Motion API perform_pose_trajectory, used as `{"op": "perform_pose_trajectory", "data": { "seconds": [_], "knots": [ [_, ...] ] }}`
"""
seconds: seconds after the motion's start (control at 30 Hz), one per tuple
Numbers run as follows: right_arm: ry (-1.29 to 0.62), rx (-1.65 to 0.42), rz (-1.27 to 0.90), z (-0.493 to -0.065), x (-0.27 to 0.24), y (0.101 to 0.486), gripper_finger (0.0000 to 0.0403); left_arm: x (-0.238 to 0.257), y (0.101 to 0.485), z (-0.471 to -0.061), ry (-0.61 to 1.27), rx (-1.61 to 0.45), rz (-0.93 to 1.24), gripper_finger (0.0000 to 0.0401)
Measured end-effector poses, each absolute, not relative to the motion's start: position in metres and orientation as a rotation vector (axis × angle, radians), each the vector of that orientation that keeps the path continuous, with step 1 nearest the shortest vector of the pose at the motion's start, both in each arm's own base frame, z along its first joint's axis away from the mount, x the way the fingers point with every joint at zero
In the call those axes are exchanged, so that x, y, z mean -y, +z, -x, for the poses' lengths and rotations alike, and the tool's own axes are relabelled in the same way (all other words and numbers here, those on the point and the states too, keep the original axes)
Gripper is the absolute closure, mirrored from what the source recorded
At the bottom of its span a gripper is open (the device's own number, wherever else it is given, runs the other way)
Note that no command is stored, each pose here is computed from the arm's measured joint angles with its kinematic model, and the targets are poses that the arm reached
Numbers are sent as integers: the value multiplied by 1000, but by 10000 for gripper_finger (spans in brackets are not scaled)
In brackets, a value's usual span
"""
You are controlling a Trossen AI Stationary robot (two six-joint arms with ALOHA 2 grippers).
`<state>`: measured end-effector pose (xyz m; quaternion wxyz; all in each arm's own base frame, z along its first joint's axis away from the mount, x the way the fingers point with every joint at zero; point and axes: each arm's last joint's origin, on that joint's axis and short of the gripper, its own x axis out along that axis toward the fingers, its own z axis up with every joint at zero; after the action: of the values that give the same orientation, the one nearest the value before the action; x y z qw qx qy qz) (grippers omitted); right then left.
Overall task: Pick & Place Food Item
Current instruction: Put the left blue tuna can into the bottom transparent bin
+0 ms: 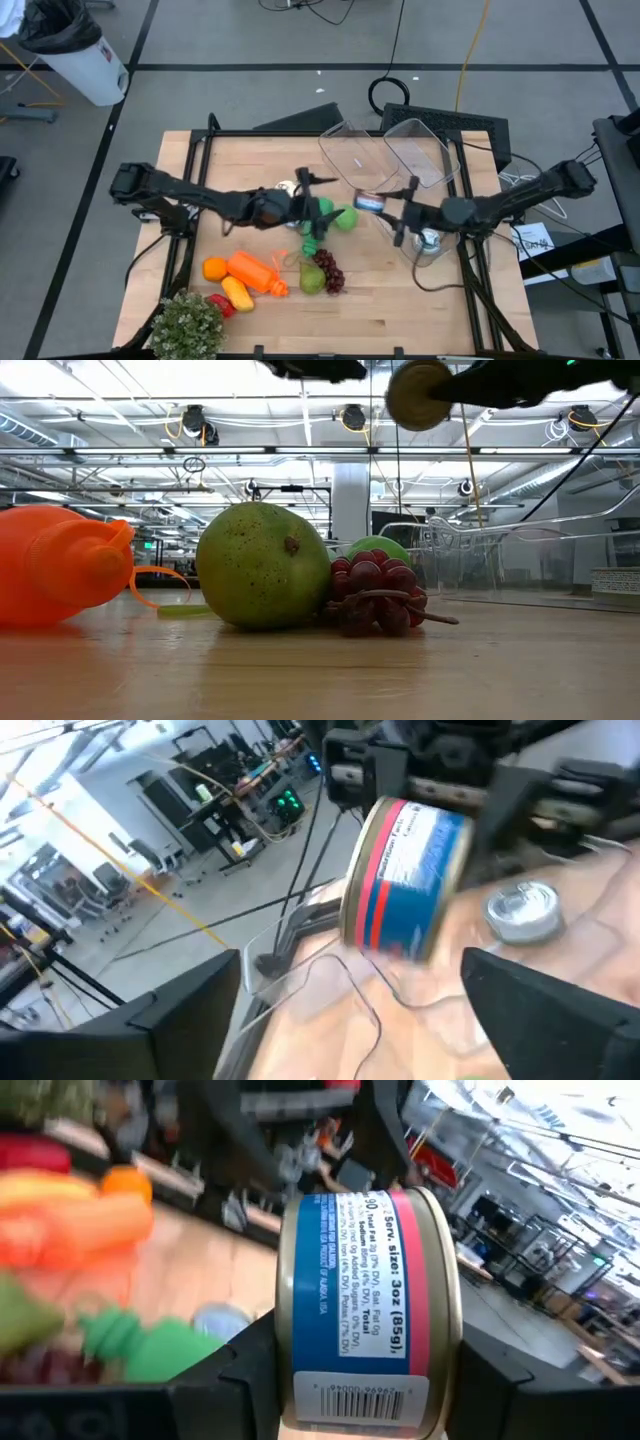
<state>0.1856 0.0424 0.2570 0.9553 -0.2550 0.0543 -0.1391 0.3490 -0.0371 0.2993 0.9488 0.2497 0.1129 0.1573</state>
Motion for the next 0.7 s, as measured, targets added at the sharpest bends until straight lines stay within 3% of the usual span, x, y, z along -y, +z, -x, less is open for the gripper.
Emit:
{"op": "perform_pose_trajectory", "data": {
  "seconds": [0.3,0.43,0.7],
  "knots": [
    [-224,-423,687,-147,-82,263,219,23,298,-334,341,-350,-323,113],
    [-155,-501,716,-138,-92,253,219,11,290,-335,378,-402,-239,125],
    [-263,-688,735,-138,-79,219,219,-1,283,-338,275,-422,-126,128]
  ]
}}
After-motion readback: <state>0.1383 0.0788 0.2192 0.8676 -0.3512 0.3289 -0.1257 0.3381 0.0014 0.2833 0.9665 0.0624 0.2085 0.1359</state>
